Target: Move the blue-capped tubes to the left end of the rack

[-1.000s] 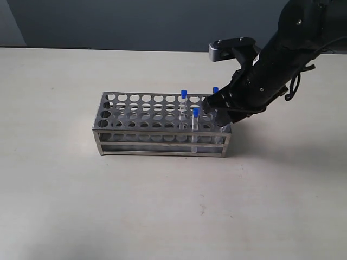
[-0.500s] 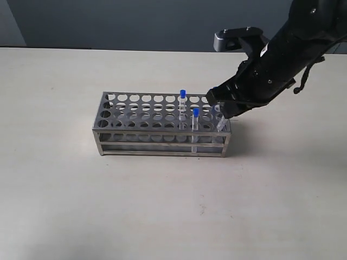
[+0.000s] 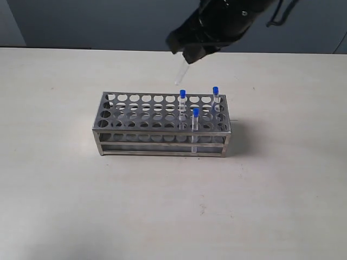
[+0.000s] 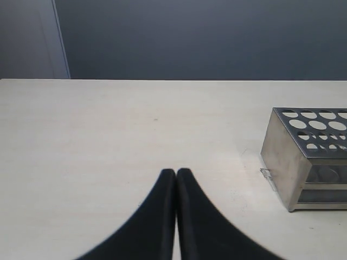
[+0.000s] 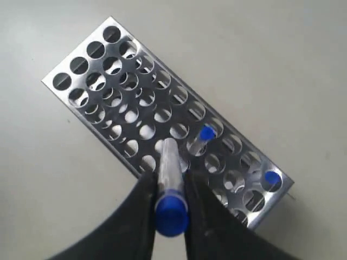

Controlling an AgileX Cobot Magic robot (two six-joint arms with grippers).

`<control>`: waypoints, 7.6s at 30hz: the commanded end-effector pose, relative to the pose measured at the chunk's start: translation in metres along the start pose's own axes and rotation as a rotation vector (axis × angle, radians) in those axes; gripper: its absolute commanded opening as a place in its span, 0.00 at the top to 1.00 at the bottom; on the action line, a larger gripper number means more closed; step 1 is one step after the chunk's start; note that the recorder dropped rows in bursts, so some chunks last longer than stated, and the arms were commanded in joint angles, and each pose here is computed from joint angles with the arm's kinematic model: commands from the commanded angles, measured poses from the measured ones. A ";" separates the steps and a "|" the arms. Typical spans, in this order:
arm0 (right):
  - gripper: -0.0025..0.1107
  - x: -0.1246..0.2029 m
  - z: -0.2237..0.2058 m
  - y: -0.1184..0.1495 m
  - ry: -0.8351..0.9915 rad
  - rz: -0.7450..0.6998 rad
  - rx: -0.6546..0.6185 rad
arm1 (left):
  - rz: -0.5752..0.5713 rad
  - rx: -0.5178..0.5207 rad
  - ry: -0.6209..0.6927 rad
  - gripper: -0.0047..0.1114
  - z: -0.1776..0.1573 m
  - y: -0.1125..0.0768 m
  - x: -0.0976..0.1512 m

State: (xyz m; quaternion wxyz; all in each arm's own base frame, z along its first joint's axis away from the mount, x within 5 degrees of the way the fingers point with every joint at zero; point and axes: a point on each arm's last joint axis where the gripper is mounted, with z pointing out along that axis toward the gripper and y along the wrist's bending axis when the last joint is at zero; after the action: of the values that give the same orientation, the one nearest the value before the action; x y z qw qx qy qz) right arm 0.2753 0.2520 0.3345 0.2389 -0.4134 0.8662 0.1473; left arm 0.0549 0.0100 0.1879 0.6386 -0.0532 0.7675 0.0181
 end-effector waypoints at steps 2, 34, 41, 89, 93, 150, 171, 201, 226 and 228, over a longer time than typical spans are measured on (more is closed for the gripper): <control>0.99 -0.031 0.032 0.011 0.072 -0.103 -0.033 | 0.000 0.008 -0.013 0.95 -0.001 -0.001 -0.002; 0.99 -0.078 0.146 0.049 0.116 -0.225 -0.119 | 0.000 0.008 -0.013 0.95 -0.001 -0.001 -0.002; 0.99 -0.079 0.150 0.049 0.101 -0.222 -0.117 | -0.002 0.008 -0.011 0.95 -0.001 -0.001 -0.002; 0.99 -0.075 0.090 0.064 0.101 -0.182 -0.021 | 0.000 0.009 -0.013 0.95 -0.001 -0.001 -0.002; 0.99 -0.072 0.099 0.063 0.121 -0.182 -0.022 | 0.000 0.009 -0.013 0.95 -0.001 -0.001 -0.002; 0.99 -0.060 0.127 0.055 0.209 -0.284 0.033 | -0.004 0.009 -0.011 0.95 -0.001 -0.001 -0.002; 0.99 -0.053 0.138 0.059 0.239 -0.257 -0.001 | 0.000 0.009 -0.013 0.95 -0.001 -0.001 -0.002; 0.99 -0.060 0.142 0.059 0.217 -0.297 -0.003 | 0.000 0.008 -0.012 0.95 -0.001 -0.001 -0.002; 0.99 -0.053 0.094 0.086 0.189 -0.150 -0.053 | 0.000 0.008 -0.012 0.95 -0.001 -0.001 -0.002; 0.99 -0.053 0.093 0.090 0.187 -0.159 -0.054 | 0.000 0.008 -0.012 0.95 -0.001 -0.001 -0.002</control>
State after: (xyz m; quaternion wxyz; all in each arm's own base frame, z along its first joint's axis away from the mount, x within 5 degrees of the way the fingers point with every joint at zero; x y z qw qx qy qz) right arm 0.2647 0.3825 0.2845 0.1517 -0.4985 0.8469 0.1063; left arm 0.0549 0.0100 0.1879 0.6386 -0.0532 0.7675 0.0181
